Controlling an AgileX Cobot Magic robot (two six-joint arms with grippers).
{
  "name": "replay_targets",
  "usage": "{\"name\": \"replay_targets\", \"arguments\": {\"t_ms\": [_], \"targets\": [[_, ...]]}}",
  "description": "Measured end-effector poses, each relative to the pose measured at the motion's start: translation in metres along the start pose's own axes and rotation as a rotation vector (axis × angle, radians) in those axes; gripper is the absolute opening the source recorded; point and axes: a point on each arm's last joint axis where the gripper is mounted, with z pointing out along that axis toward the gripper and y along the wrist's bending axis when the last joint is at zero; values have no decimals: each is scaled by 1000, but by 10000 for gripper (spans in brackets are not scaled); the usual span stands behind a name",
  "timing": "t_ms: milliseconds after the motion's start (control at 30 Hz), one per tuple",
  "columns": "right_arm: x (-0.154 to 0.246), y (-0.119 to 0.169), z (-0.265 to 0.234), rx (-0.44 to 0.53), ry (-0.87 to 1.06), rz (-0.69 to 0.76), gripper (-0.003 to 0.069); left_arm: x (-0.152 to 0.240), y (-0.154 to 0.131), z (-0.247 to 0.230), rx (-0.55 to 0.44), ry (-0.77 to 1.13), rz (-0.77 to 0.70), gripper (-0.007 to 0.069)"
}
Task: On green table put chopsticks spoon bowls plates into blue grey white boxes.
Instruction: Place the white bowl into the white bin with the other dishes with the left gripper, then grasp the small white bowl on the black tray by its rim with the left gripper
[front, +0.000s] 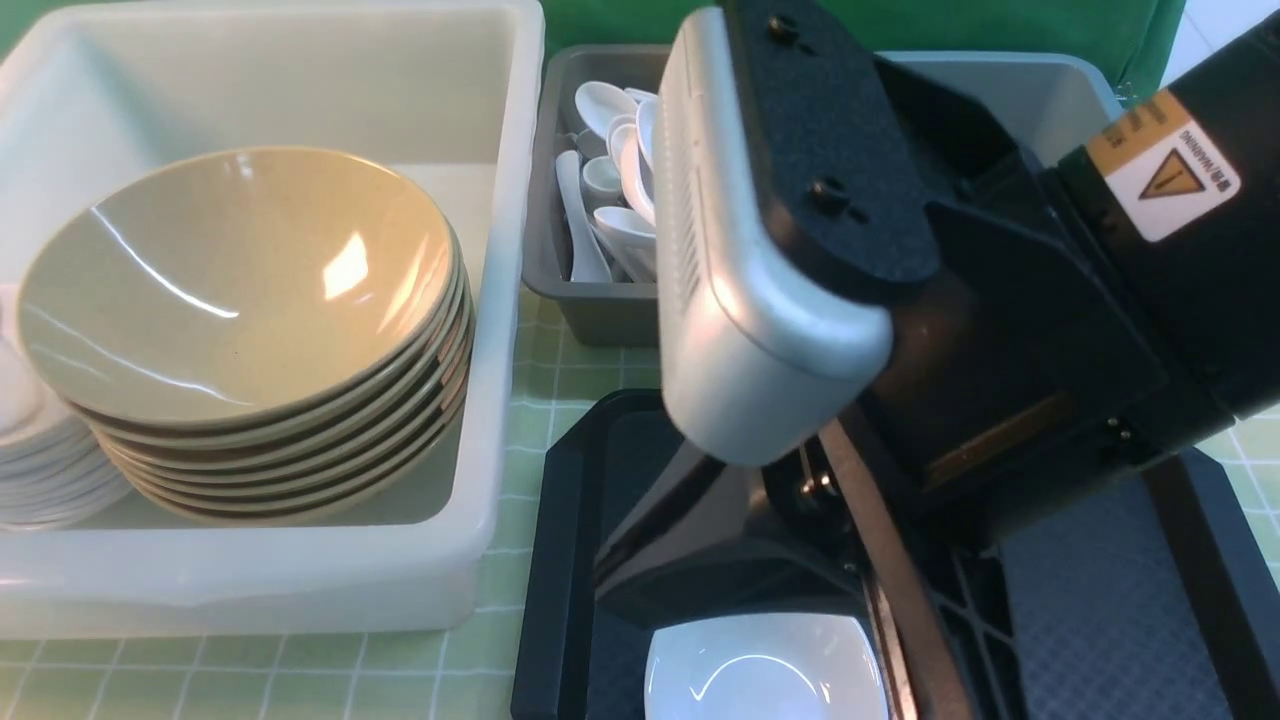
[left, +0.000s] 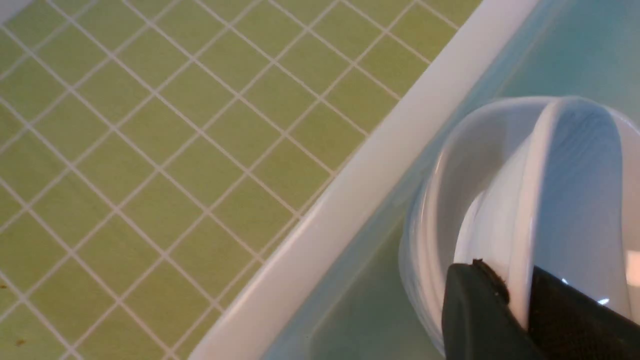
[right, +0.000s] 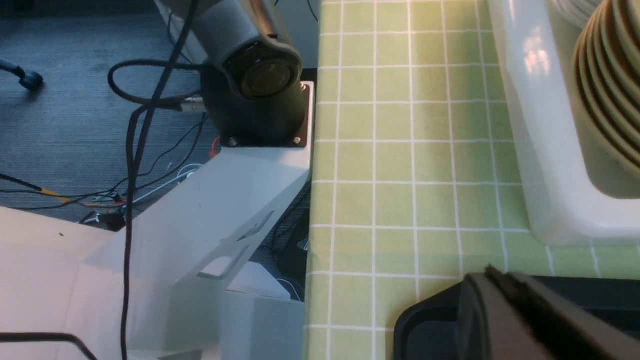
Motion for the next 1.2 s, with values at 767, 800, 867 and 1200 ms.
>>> {"name": "replay_targets", "arguments": {"t_ms": [767,800,867,1200], "targets": [[-7,-7,0,65,-84,123,47,12,-9,19,-28,152,-44,648],[-7,-9,2,79,-102,145,47,13,-8,17,-32,157,-35,657],[-6,-13,6,106,-132,188,47,14,-7,11,-37,159,1,663],[9,-25,24,165,-177,288,47,-6,2,-32,-83,144,26,663]]}}
